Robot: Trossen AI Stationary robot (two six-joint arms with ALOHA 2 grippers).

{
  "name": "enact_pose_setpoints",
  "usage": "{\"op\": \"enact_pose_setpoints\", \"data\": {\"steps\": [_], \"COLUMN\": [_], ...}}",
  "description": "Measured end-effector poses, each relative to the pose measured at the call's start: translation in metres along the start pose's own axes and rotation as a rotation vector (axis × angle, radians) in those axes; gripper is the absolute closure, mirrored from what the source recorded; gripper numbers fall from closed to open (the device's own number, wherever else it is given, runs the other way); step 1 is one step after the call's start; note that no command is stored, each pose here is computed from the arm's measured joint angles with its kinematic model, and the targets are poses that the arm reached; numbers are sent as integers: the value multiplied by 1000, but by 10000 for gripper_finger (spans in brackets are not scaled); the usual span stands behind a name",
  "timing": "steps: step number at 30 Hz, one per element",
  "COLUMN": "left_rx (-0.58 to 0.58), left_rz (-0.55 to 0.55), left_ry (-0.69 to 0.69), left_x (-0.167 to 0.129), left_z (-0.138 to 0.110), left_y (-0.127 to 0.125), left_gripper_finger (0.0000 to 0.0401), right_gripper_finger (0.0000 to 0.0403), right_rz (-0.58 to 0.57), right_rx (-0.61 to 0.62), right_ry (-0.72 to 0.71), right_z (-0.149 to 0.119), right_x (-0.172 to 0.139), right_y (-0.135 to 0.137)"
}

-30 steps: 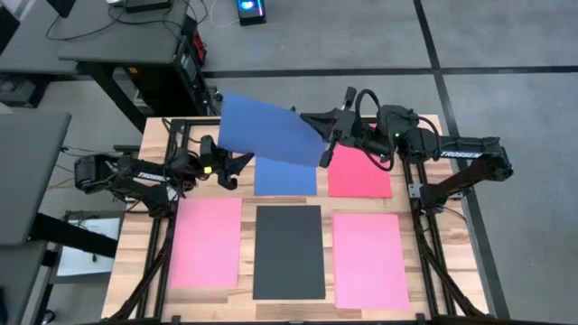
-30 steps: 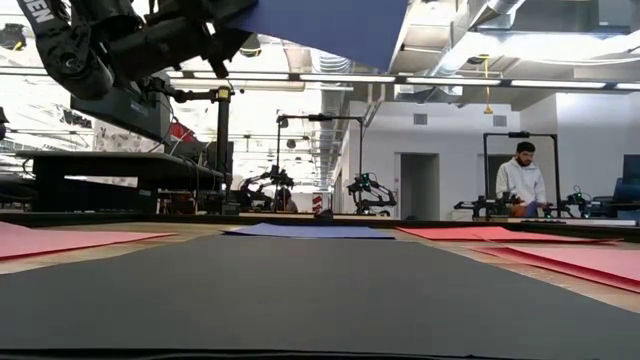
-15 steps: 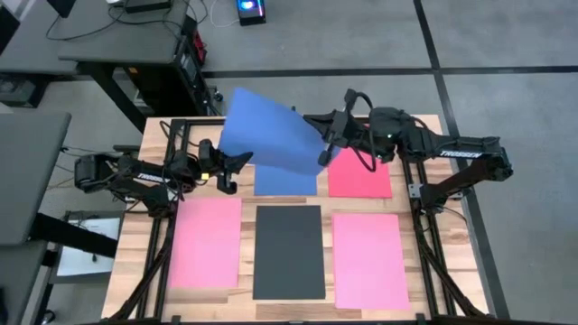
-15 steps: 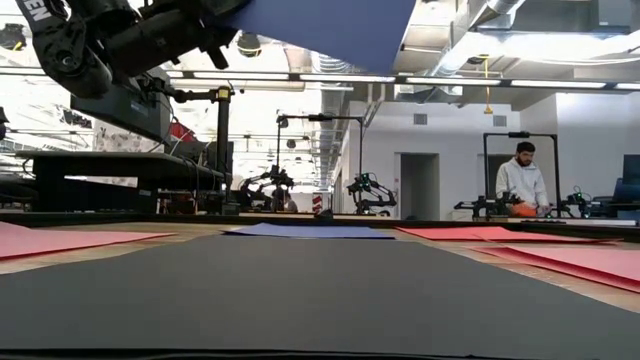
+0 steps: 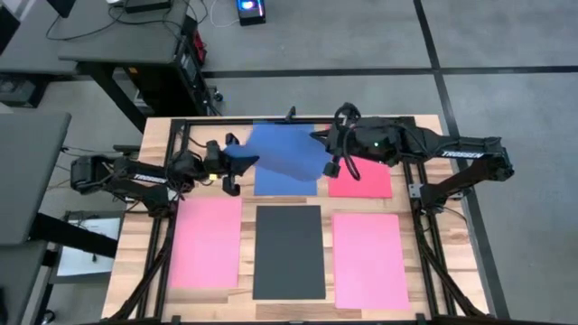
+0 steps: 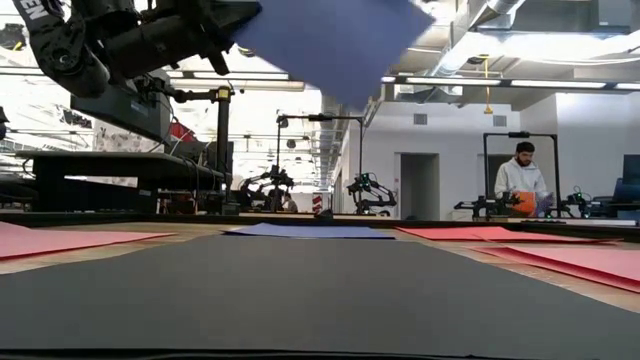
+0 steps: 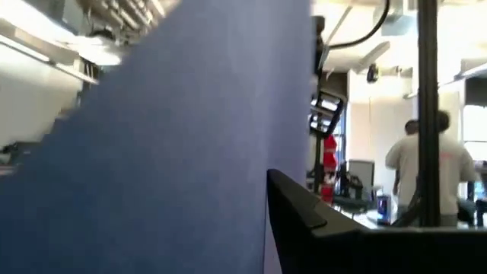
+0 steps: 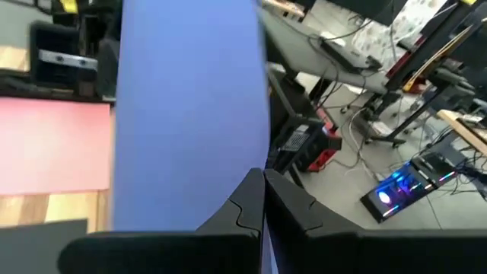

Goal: Organize paper
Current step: Stack the blue paper on top of the blue paper

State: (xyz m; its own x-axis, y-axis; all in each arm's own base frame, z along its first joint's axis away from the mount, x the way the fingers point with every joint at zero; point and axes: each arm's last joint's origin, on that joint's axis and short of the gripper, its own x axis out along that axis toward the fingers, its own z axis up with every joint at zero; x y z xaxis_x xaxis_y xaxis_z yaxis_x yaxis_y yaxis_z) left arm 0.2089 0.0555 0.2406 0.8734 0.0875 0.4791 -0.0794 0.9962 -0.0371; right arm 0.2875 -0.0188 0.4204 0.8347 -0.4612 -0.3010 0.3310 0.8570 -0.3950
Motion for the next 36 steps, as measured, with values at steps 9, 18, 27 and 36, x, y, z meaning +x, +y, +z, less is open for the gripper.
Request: {"op": "enact_pose_setpoints", "data": {"steps": [9, 18, 27, 36], "left_rx": [-7, 52, 69, 85], "left_rz": [58, 68, 74, 72], "left_ry": [211, 208, 321, 330], "left_x": [-7, -13, -8, -6], "left_z": [-5, 21, 25, 27], "left_y": [7, 5, 6, 6], "left_gripper_finger": [401, 401, 401, 401], "right_gripper_finger": [403, 392, 296, 189], "right_rz": [60, 134, 210, 253], "right_rx": [10, 131, 199, 301], "right_ry": [180, 338, 245, 287], "right_z": [-19, -35, -33, -103], "right_x": [-24, -34, -23, 26], "right_y": [-3, -2, -4, -2]}}
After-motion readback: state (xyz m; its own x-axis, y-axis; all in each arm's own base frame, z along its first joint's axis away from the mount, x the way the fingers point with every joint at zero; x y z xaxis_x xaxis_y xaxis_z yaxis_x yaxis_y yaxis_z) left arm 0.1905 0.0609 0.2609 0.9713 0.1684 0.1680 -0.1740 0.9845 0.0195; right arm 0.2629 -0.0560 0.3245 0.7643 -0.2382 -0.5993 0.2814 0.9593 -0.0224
